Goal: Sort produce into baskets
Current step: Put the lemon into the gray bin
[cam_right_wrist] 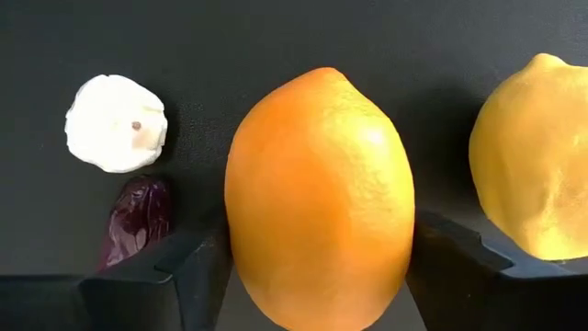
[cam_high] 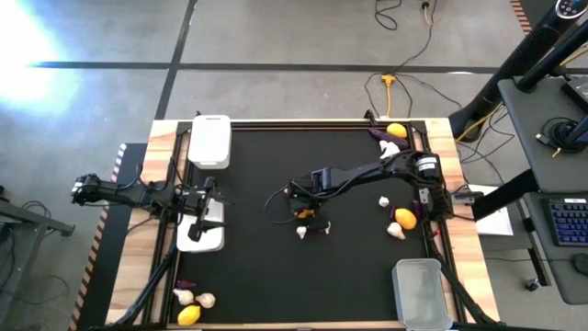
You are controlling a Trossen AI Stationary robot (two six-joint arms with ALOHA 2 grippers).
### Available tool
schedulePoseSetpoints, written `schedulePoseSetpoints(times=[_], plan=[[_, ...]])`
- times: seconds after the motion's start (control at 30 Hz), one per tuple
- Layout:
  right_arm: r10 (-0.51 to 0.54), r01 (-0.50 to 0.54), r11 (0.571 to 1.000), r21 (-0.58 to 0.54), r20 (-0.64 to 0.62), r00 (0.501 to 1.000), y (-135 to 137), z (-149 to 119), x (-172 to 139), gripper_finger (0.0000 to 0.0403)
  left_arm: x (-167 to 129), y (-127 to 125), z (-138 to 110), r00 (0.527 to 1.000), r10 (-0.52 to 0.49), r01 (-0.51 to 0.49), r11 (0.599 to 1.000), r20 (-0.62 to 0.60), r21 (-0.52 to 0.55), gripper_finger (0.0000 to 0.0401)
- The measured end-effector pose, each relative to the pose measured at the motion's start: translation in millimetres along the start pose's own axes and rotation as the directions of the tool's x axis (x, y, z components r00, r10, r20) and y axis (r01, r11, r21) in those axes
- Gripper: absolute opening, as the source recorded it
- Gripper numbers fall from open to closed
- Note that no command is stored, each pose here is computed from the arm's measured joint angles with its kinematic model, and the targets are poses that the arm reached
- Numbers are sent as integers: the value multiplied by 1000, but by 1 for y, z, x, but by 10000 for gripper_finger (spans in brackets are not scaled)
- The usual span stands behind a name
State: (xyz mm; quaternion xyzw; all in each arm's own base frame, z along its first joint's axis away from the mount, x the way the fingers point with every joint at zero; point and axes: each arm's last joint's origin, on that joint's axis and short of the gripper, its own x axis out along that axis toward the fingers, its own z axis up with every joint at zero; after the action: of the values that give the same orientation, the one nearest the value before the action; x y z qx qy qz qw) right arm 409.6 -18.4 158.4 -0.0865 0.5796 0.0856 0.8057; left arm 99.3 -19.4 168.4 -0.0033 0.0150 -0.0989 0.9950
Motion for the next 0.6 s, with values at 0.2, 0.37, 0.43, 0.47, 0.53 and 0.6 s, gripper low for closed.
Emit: schedulePoseSetpoints(times=[0.2,0.37,0.43,0.47,0.53,0.6], plan=[[2,-2,1000,26,-2,1000,0,-1,2,240,0,0,0,1000,0,0,1000,0,0,288],[14,-13,999,38,-31,999,10,1,-16,243,0,0,0,1000,0,0,1000,0,0,288],[17,-16,999,48,-22,1000,16,3,-35,241,0,0,0,1000,0,0,1000,0,0,288],[23,-21,998,58,-33,999,21,3,-44,240,0,0,0,1000,0,0,1000,-1,0,288],[35,-29,995,99,-61,998,33,-2,-64,238,0,0,0,1000,0,0,1000,1,0,288],[50,-37,991,132,-99,994,49,-8,-84,238,0,0,0,1000,0,0,1000,2,0,288]])
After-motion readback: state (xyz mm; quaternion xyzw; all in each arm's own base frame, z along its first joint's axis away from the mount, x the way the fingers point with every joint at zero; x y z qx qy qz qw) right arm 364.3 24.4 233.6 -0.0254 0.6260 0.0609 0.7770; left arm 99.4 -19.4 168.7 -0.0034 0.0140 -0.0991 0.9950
